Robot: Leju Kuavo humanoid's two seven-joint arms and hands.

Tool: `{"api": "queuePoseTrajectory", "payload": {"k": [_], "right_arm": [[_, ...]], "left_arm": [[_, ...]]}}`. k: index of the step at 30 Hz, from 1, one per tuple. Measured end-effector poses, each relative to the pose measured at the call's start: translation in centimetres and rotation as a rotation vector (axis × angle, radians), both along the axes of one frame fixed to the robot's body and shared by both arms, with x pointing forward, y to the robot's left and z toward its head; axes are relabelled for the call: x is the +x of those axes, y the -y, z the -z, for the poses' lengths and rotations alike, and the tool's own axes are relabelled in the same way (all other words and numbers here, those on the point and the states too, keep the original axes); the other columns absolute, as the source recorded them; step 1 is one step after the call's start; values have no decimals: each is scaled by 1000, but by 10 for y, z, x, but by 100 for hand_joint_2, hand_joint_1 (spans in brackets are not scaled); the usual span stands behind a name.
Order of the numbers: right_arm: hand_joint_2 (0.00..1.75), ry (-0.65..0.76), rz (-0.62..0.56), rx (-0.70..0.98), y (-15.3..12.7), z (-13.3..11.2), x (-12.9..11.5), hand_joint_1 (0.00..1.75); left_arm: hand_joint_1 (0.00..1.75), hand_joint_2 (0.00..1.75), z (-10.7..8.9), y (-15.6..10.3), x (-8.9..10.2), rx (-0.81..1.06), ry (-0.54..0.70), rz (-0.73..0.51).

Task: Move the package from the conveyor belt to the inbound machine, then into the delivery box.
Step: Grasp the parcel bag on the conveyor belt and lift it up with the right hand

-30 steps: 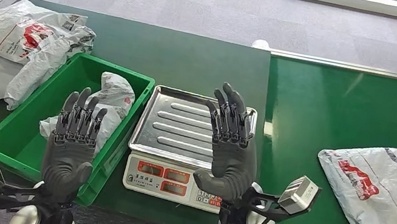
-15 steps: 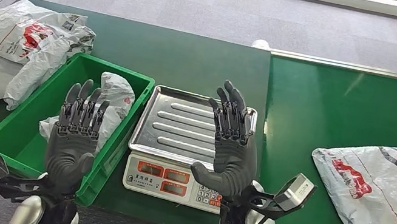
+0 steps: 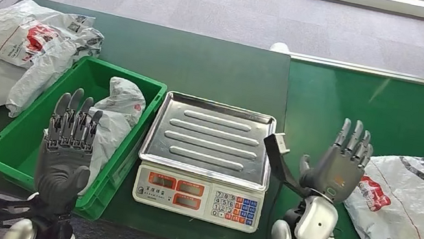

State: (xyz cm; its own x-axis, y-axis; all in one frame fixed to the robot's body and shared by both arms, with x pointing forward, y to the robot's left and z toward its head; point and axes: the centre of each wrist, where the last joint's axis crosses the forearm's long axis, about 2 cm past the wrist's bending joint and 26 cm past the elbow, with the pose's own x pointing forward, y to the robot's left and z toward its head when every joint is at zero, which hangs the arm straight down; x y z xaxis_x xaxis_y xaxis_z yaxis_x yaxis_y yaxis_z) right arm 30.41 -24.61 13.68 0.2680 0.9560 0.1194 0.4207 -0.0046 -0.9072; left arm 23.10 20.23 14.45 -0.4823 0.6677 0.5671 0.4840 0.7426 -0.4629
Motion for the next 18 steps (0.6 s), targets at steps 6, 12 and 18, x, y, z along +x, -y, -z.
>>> {"api": "queuePoseTrajectory", "payload": {"k": [6, 12, 18], "right_arm": [[175, -60, 239, 57, 96, 31, -2, 0], [175, -83, 459, 79, 160, 48, -16, 0], [175, -112, 523, 90, 178, 55, -24, 0]], "left_arm": [[0, 175, 3, -2, -3, -15, -7, -25], [0, 175, 4, -3, -2, -17, -7, -26], [0, 175, 6, -3, -1, -17, -11, -24]]}}
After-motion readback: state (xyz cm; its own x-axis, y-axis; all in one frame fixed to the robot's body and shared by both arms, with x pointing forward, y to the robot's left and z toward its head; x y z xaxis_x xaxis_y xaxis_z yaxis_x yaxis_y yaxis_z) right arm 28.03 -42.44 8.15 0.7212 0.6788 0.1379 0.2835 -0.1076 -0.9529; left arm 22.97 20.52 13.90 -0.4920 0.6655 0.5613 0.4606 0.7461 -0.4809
